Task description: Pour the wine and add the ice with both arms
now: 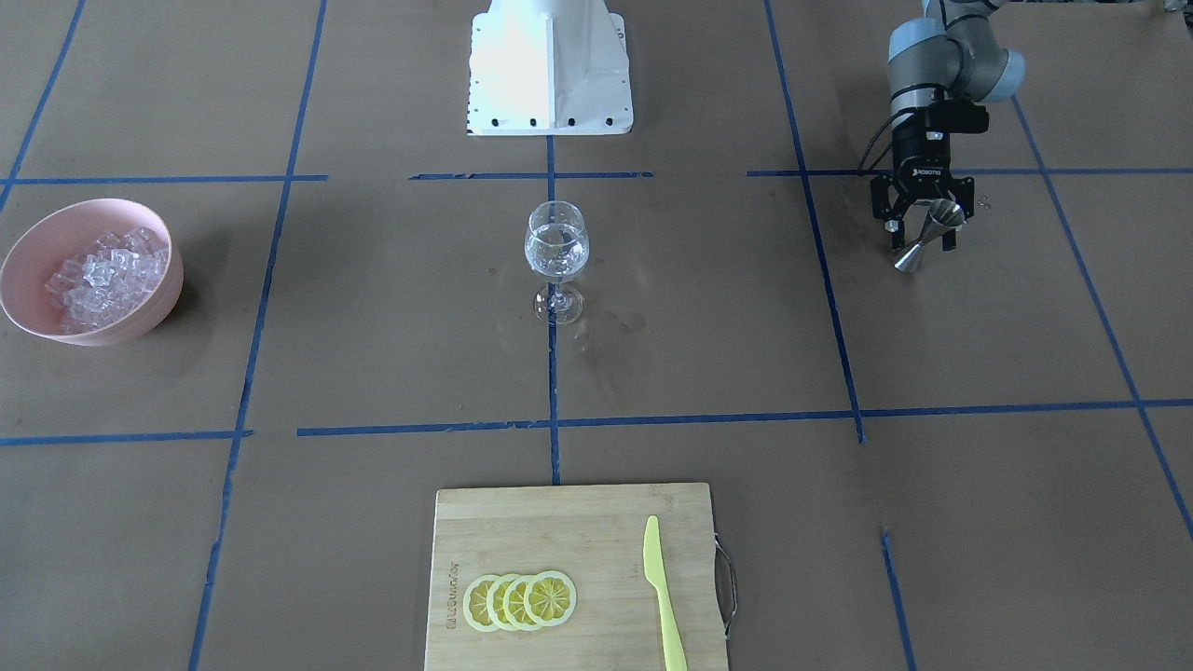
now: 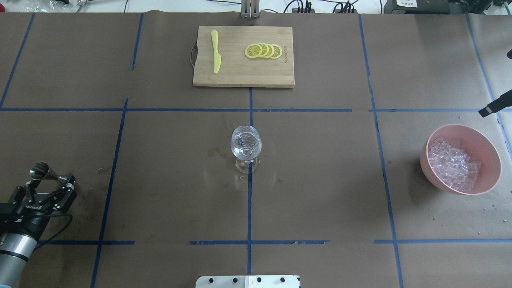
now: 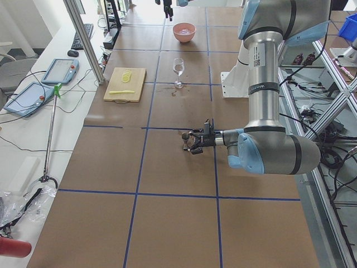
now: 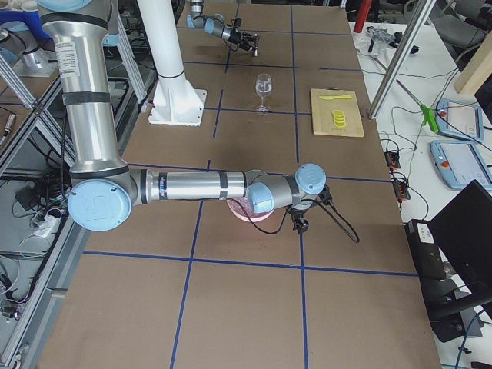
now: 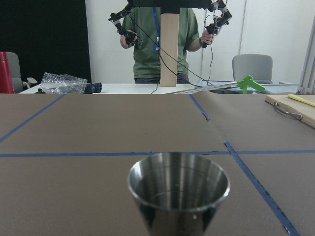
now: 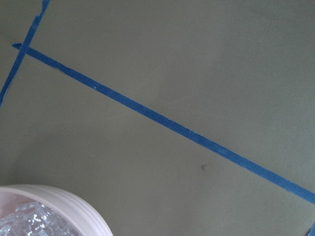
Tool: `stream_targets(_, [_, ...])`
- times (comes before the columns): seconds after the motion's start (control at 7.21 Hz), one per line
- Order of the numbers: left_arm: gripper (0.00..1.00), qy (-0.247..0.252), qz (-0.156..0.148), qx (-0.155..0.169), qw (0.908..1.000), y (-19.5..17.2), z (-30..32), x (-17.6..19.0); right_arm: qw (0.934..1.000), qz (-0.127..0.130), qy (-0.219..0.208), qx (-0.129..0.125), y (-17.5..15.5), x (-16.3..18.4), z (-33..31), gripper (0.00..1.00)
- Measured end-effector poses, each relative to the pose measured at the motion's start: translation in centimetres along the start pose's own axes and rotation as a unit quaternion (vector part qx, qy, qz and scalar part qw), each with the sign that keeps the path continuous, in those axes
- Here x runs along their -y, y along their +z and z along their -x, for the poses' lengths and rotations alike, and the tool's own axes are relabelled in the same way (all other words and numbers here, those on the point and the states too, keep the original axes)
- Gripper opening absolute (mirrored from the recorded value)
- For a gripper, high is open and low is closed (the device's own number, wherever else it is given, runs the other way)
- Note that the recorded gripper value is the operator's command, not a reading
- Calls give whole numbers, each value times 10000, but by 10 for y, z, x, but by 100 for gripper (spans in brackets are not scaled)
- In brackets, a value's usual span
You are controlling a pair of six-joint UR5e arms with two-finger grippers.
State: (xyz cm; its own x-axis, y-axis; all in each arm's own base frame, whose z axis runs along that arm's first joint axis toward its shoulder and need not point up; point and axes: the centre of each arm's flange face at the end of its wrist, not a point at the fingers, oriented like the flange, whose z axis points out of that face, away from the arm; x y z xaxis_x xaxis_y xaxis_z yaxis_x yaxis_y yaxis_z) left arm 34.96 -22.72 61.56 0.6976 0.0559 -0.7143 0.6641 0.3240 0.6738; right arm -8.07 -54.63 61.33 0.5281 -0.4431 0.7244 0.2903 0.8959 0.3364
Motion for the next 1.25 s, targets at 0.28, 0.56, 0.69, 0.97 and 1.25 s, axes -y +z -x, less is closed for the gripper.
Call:
stream_targets(0.28, [100,130,262,-174,9994,-3,3,4,10000,3,3,-4,0,0,0,100])
stream_targets(0.56, [100,253,630,-466,9966,-11,22,11,10000,5,6,-6,0,-1,-1,100])
stream_targets(0.69, [100,253,893,-641,9936,-15,23,14,10000,5,6,-6,0,-1,-1,100])
stream_targets(0.97, [100,359,1489,-966,9835,-26,25,23,10000,0,-1,-7,0,0,0,100])
stream_targets(1.25, [100,474,2037,-1162,9710,-40,38,40,10000,-3,-4,-7,0,0,0,100])
